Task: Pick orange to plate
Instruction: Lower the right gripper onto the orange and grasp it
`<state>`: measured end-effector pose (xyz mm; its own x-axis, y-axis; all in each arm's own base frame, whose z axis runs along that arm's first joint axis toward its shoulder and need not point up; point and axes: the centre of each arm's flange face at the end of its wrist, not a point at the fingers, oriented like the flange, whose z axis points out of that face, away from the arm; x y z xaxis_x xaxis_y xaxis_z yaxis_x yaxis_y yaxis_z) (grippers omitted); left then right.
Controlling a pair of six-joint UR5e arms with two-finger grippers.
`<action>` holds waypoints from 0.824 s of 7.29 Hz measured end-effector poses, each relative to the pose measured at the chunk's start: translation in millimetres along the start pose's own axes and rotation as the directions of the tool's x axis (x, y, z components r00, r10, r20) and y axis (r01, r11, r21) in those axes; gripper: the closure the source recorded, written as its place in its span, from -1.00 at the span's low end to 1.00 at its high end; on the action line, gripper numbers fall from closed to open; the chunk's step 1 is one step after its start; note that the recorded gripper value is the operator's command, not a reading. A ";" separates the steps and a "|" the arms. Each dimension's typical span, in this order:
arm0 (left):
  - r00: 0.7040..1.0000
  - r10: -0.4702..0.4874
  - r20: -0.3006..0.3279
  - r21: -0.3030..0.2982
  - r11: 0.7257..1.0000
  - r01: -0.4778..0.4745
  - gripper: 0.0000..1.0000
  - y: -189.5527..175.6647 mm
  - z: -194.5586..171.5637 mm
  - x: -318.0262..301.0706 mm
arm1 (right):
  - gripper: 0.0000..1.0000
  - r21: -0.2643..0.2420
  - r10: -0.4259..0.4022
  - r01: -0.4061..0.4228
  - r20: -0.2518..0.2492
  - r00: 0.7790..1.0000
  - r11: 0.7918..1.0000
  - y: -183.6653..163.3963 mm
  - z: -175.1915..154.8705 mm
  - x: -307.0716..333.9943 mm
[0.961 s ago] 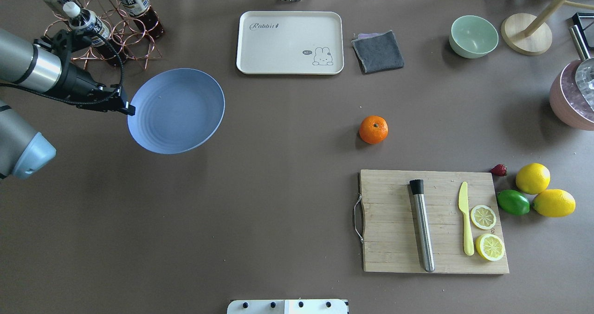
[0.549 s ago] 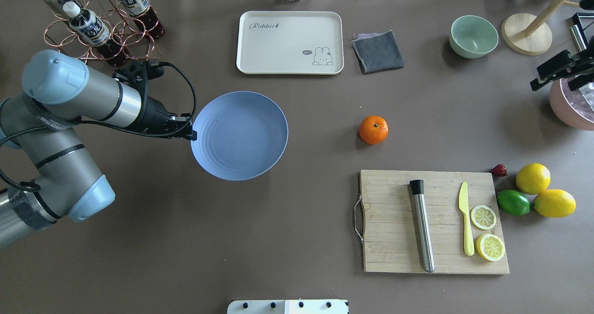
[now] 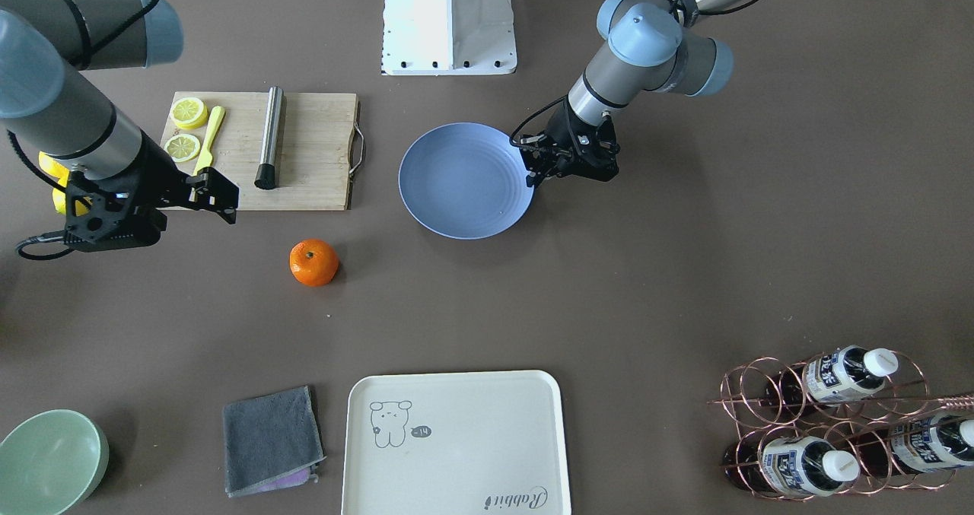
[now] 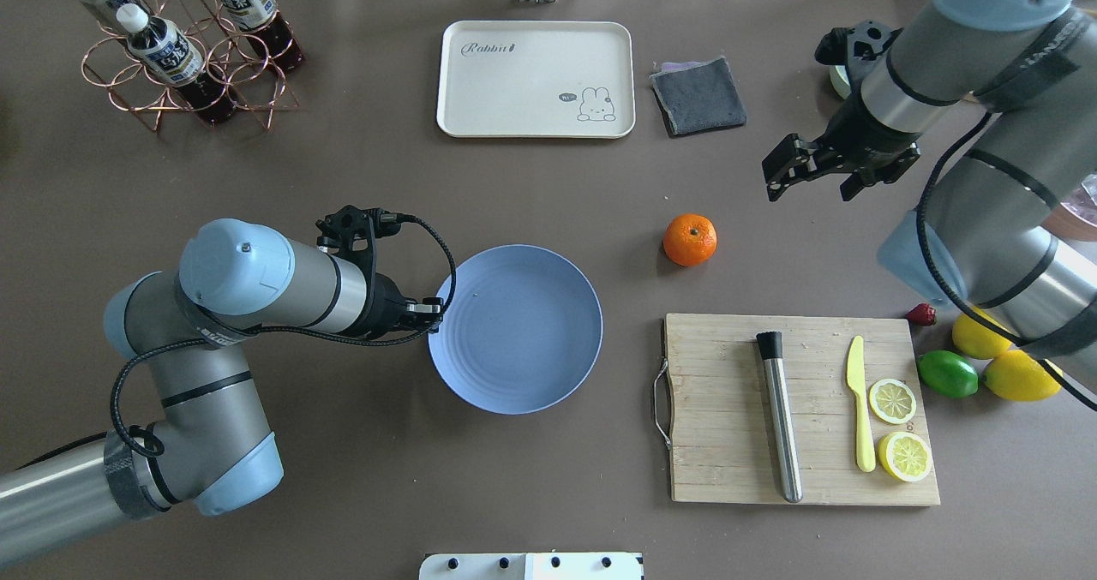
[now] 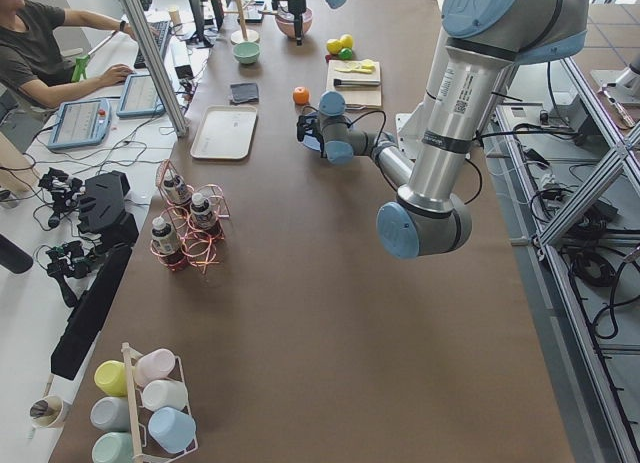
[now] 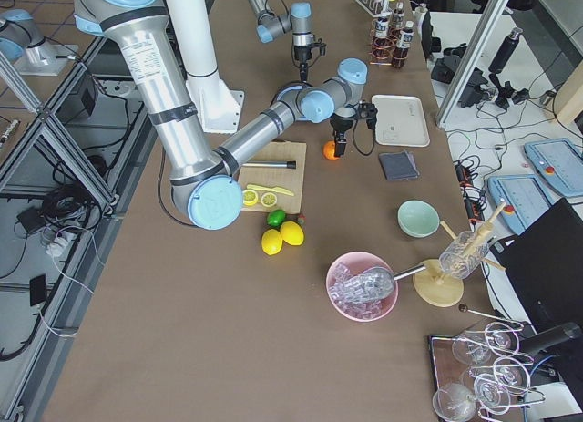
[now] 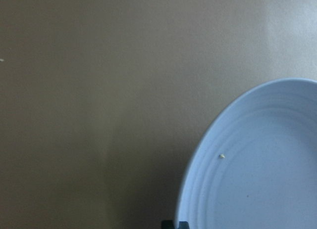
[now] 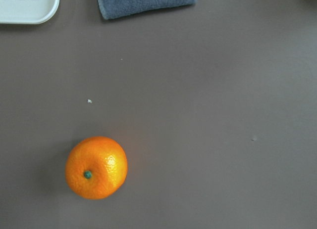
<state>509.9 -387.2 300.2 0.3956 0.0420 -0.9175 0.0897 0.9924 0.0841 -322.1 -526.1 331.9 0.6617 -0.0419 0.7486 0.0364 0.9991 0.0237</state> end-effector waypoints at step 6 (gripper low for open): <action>1.000 -0.013 0.004 0.009 1.000 0.013 1.00 6.3 4.8 2.9 | -0.96 0.037 0.029 -0.030 0.019 0.999 0.999 -3.3 117.4 -67.9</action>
<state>515.9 -381.4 300.0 0.3978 0.0289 -0.9170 0.1033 0.9917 0.0760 -455.1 -525.2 358.7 0.6484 -0.0127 0.7612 -0.0109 0.9996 0.0260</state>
